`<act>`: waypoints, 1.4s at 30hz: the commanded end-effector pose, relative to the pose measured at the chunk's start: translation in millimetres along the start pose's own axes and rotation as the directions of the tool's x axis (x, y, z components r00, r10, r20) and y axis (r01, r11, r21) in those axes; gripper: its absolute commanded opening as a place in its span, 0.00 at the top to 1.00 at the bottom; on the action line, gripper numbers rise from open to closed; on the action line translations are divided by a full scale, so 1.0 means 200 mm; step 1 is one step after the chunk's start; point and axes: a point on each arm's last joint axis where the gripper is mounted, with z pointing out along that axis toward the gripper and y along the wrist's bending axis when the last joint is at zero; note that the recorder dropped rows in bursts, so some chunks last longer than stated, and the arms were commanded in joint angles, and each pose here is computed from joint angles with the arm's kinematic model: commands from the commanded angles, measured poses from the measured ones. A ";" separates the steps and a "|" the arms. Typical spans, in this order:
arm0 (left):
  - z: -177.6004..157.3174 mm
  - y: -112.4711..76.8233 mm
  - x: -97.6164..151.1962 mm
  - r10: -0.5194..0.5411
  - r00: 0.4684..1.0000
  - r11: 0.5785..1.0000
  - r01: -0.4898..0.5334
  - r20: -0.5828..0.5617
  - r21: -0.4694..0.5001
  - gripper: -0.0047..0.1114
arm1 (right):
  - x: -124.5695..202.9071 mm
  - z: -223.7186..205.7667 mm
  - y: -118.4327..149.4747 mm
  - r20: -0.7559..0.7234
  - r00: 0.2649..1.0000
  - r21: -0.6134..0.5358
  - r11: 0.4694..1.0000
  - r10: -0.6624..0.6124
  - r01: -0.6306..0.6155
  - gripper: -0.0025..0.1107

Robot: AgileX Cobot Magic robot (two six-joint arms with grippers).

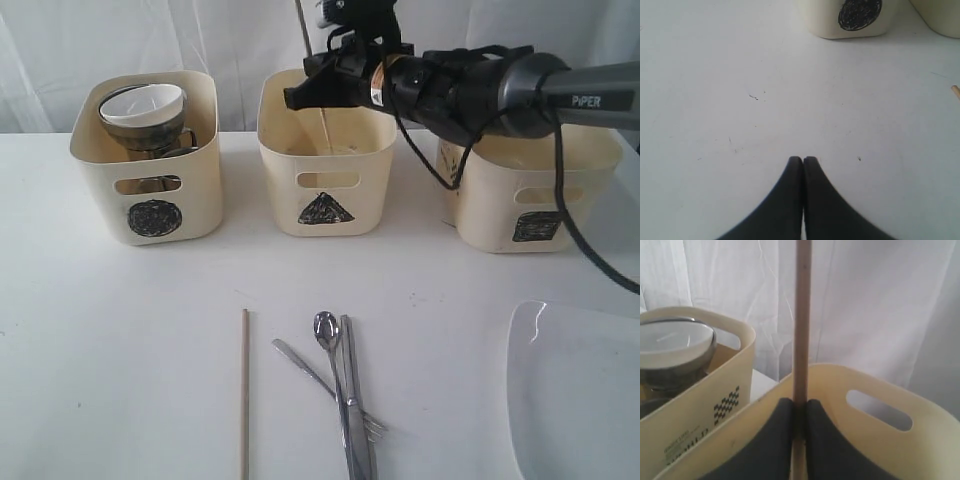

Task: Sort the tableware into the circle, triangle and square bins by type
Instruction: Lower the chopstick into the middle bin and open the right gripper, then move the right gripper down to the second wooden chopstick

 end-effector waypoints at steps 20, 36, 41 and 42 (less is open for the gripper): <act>0.00 0.00 0.00 -0.004 1.000 1.000 0.004 0.001 0.008 0.96 | -0.03 -0.03 -0.06 -0.038 0.999 0.068 0.998 0.020 -0.017 0.62; 0.00 0.00 0.00 -0.004 1.000 1.000 0.004 0.001 0.008 0.96 | -0.41 -0.68 0.03 -0.575 0.755 0.425 0.903 0.316 -0.054 0.98; 0.00 0.00 0.00 -0.004 1.000 1.000 0.004 0.001 0.008 0.96 | -0.35 -0.65 0.36 -0.710 0.653 0.144 0.962 0.263 -0.231 0.98; 0.00 0.00 0.00 -0.004 1.000 1.000 0.004 0.001 0.008 0.96 | -0.33 -0.64 0.43 -0.711 0.660 0.111 0.966 0.243 -0.235 0.98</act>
